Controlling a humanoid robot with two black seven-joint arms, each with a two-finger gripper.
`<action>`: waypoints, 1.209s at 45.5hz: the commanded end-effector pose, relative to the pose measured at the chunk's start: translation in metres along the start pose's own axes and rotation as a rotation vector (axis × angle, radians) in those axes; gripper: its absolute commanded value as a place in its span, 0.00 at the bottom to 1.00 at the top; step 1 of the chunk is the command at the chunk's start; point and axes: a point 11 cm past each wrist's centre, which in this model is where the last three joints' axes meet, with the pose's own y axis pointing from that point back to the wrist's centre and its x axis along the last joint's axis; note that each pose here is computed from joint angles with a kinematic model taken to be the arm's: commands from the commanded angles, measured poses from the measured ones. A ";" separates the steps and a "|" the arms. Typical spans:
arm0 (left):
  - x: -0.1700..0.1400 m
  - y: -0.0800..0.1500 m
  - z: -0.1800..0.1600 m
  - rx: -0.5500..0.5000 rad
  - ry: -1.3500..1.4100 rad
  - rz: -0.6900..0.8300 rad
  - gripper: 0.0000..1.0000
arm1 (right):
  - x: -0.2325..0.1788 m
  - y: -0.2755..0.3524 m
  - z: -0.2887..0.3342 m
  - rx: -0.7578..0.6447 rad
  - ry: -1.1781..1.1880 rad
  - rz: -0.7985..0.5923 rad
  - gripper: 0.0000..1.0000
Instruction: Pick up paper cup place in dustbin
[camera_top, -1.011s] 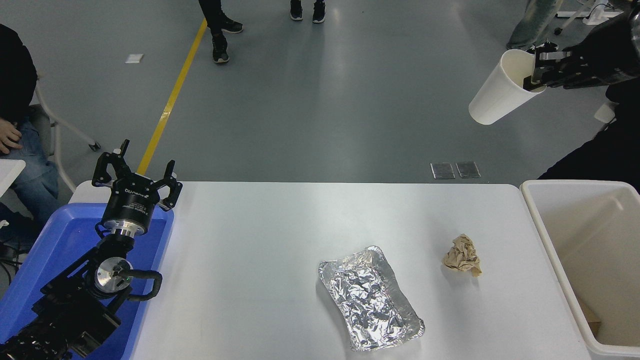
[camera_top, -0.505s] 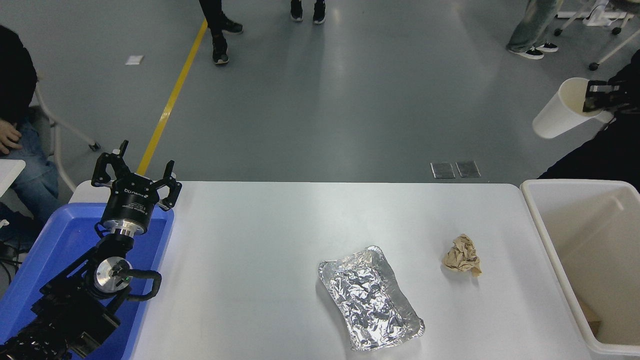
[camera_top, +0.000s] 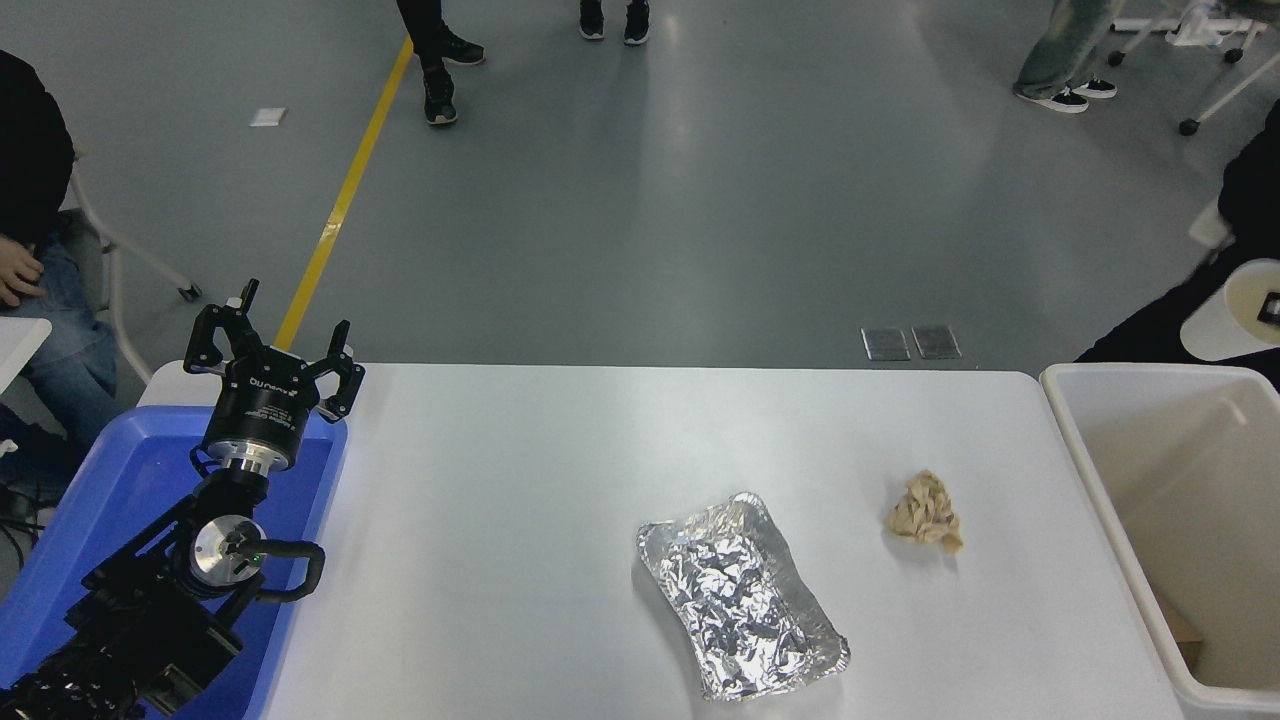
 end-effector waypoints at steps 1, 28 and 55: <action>0.000 0.000 0.000 0.000 0.000 0.000 0.98 | -0.053 -0.008 0.044 -0.129 -0.095 0.039 0.00; 0.000 0.000 0.000 0.000 0.000 0.000 0.98 | -0.160 -0.023 0.018 -0.186 -0.178 0.043 0.00; 0.000 -0.001 0.000 -0.001 0.000 -0.001 0.98 | -0.179 -0.026 -0.001 -0.158 -0.215 0.015 0.00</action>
